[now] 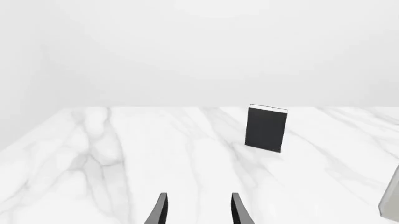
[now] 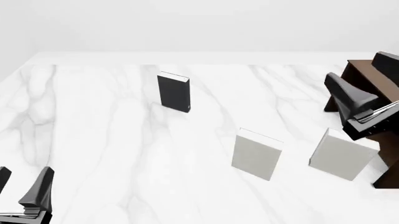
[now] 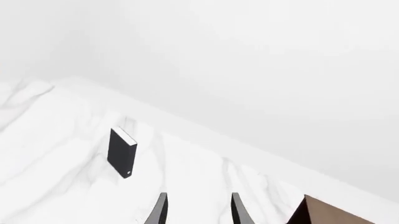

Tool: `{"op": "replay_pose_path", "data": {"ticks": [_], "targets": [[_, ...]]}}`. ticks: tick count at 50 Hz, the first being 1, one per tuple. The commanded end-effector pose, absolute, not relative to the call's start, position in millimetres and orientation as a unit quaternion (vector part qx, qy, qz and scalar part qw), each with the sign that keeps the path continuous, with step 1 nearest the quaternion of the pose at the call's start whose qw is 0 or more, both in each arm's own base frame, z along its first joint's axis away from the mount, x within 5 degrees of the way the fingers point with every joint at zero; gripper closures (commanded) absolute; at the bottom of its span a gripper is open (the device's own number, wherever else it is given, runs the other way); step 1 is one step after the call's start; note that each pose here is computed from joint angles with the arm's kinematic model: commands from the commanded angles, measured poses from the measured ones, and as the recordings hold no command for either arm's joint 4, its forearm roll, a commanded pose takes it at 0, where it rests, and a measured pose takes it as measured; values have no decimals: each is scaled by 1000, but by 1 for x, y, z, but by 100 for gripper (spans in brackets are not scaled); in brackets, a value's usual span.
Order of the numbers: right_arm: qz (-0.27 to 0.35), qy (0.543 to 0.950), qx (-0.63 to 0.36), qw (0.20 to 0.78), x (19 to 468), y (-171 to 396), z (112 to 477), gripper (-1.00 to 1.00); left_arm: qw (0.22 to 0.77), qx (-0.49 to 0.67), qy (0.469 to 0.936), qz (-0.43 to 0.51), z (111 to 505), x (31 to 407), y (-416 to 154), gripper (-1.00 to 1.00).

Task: Pick up the book on the left and place it on top of the shelf.

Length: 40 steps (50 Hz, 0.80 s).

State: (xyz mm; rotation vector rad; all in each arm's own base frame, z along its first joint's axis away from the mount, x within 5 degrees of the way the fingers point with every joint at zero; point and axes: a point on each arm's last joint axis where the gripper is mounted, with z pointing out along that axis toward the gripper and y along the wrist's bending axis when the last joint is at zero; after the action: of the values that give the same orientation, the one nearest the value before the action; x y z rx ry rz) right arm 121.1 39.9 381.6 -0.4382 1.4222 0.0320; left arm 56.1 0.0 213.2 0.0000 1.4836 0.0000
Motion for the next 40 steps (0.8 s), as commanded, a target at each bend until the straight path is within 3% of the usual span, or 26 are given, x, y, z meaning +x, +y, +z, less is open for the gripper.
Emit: {"op": "replay_pose_path", "data": {"ticks": [1,40], "targets": [[5,660,-228,716,154,55,383,-100,737,0,676,0,213,56,0,-100],[28,691,-269,670,223,98,363,-100,737,0,676,0,213,56,0,-100]]}}
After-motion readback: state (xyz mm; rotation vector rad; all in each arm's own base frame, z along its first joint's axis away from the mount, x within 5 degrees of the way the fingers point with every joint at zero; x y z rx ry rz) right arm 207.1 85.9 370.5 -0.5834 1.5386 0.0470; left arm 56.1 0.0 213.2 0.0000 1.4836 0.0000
